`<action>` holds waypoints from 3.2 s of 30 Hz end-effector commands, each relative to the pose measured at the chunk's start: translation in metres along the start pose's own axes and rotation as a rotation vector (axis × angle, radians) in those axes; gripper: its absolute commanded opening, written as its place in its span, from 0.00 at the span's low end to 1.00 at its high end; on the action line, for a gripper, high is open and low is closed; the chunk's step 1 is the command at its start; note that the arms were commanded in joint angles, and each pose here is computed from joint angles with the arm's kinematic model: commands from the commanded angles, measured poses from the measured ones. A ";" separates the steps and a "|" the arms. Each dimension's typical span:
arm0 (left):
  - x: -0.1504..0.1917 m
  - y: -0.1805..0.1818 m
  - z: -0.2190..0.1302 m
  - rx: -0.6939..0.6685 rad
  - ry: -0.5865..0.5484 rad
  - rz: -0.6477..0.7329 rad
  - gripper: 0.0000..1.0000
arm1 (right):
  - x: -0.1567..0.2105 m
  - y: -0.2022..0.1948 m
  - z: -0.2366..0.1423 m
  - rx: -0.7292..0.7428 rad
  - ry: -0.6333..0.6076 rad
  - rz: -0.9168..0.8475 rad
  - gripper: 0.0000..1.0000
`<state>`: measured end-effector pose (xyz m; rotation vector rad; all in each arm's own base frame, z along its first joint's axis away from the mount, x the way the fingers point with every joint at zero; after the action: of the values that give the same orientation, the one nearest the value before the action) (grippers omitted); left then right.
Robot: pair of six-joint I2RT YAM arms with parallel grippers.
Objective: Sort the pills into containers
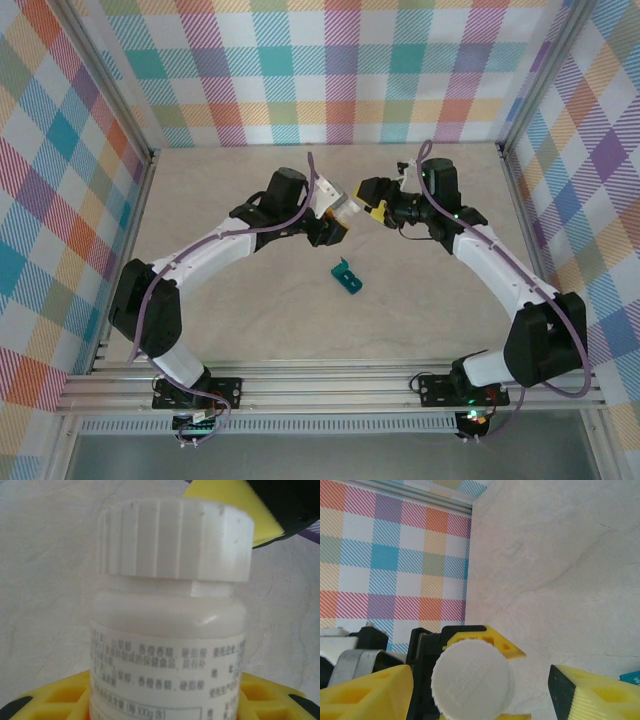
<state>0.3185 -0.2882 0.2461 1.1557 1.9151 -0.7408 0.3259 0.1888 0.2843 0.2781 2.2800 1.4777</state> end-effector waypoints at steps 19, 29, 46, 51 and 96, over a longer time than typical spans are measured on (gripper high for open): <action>-0.020 -0.007 0.000 0.041 -0.026 0.044 0.00 | 0.011 0.016 0.009 -0.099 0.108 -0.136 0.37; -0.039 -0.022 -0.022 0.242 -0.116 -0.018 0.00 | 0.026 0.024 -0.010 -0.254 0.119 -0.534 0.42; -0.023 -0.005 -0.014 -0.063 -0.039 0.079 0.00 | 0.015 0.000 -0.040 0.015 -0.191 -0.134 0.84; -0.020 -0.011 -0.009 -0.056 -0.015 0.102 0.00 | 0.005 0.009 -0.025 -0.015 -0.131 -0.085 0.81; -0.034 -0.035 -0.010 0.234 -0.043 0.025 0.00 | 0.031 0.020 -0.011 -0.241 0.115 -0.475 0.41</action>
<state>0.3038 -0.2989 0.2540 1.2551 1.9249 -0.8173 0.3063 0.1937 0.2907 -0.1500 2.1332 1.4615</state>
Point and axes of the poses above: each hand's point on the last joint's axis, 136 mm out from that joint toward the fingers, its own z axis out along the fingers, its own y axis along the line the jaws close on, x = y × z, the point moved 6 cm from there along -z, back along the fingers, and after that the axes turned 4 degrees about z, right-handed, at the moved point
